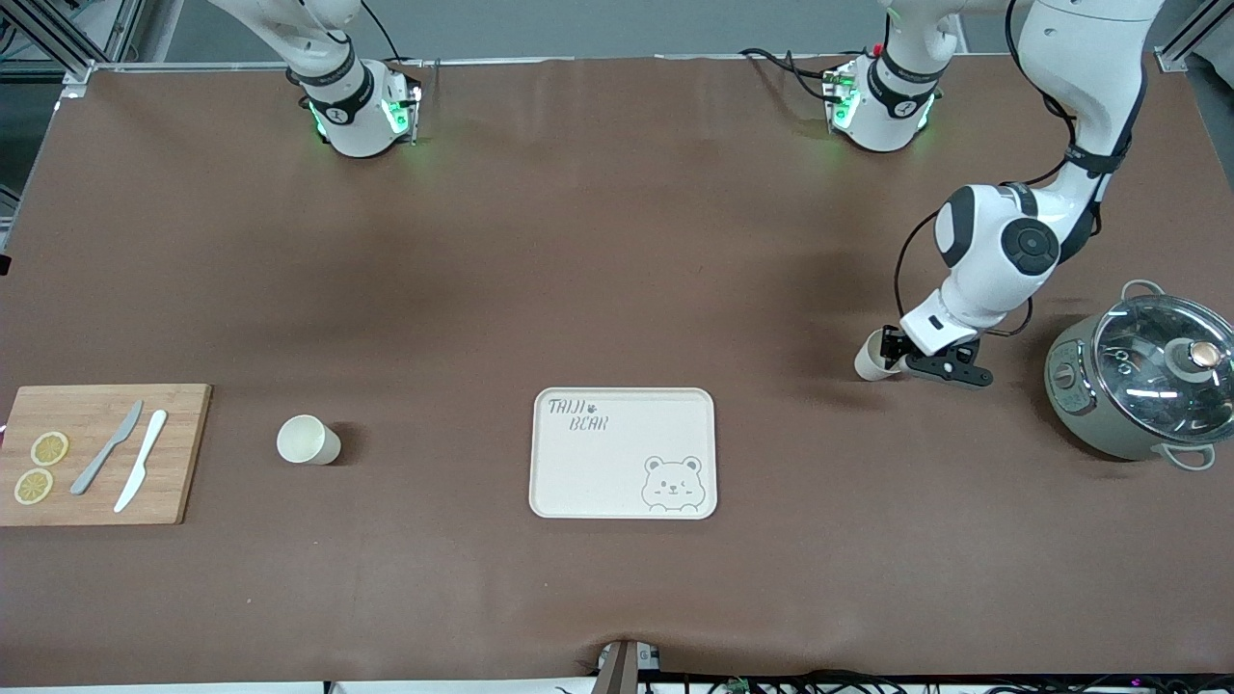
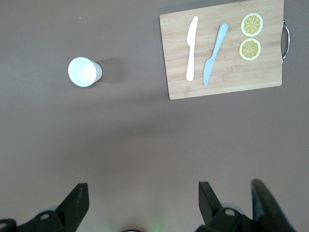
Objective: Place white IKEA cup upright on tray with both arms
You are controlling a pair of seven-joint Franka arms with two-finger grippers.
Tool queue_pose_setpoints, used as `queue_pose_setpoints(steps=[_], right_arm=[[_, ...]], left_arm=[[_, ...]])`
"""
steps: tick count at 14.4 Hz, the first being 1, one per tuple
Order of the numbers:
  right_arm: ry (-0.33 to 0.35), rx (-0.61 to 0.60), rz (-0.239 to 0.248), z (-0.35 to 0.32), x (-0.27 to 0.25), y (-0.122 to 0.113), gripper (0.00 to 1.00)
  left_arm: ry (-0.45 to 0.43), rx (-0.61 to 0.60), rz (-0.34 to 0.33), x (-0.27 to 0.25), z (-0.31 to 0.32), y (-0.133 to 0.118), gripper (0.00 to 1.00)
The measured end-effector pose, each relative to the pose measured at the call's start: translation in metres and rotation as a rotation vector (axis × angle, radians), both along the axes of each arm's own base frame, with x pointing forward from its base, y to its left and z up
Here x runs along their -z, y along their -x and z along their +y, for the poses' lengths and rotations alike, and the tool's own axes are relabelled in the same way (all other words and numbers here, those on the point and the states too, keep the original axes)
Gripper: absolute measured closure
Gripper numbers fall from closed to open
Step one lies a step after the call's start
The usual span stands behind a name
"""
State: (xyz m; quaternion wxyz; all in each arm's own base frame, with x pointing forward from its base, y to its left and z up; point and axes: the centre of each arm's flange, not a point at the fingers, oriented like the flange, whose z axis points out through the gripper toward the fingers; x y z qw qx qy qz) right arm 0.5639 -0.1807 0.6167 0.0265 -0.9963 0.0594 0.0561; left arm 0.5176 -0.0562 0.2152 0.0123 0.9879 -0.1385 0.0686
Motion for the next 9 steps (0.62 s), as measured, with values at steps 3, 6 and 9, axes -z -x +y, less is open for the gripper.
queue_pose_setpoints(steps=[3,6,9], right_arm=[[0.018,0.112,-0.020,0.006,0.012,-0.015,0.00],[0.037,0.207,-0.027,0.040,0.053,-0.054,0.00],[0.052,0.246,-0.001,0.081,0.116,-0.094,0.00]], left_arm=[[0.003,-0.009,-0.021,0.003,0.000,0.005,0.91],[0.006,-0.014,-0.032,0.001,-0.001,0.004,0.95],[0.028,-0.076,-0.052,-0.007,-0.014,-0.004,0.95]])
